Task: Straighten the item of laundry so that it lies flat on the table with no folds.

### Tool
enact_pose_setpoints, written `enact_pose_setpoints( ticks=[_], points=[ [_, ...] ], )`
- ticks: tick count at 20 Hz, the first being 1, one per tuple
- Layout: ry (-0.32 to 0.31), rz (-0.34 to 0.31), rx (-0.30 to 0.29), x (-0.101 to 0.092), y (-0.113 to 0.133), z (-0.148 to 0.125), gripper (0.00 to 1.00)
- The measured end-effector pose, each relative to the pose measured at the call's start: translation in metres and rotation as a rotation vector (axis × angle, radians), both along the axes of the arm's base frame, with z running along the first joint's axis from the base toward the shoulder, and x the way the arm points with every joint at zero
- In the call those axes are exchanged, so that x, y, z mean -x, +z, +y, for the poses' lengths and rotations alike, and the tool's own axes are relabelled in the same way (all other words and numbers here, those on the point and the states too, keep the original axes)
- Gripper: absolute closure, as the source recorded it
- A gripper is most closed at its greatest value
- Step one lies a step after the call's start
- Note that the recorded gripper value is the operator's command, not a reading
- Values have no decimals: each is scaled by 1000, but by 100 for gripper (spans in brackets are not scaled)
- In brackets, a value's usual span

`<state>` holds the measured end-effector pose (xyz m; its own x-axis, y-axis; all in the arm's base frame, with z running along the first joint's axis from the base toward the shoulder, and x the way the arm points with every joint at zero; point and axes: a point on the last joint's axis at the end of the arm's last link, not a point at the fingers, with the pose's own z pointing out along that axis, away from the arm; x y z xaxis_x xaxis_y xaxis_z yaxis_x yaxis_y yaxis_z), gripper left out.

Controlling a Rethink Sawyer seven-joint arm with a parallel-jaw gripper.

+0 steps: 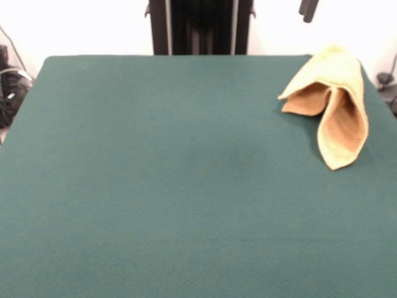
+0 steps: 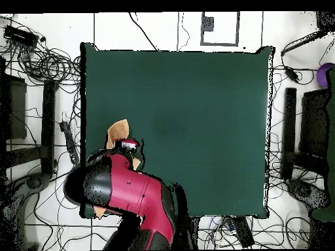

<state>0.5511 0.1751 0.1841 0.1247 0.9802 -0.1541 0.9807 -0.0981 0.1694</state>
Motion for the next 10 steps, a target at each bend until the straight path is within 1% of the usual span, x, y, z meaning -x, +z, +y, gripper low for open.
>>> enact_pose_setpoints(
  ticks=[3, 5, 7, 8, 10],
  points=[
    [36, 44, 9, 0, 3, -12, 0],
    [56, 90, 16, 1, 6, -27, 0],
    [63, 114, 20, 2, 7, -36, 0],
    [66, 141, 23, 2, 8, -49, 0],
    [68, 146, 23, 2, 7, -54, 0]
  ],
)
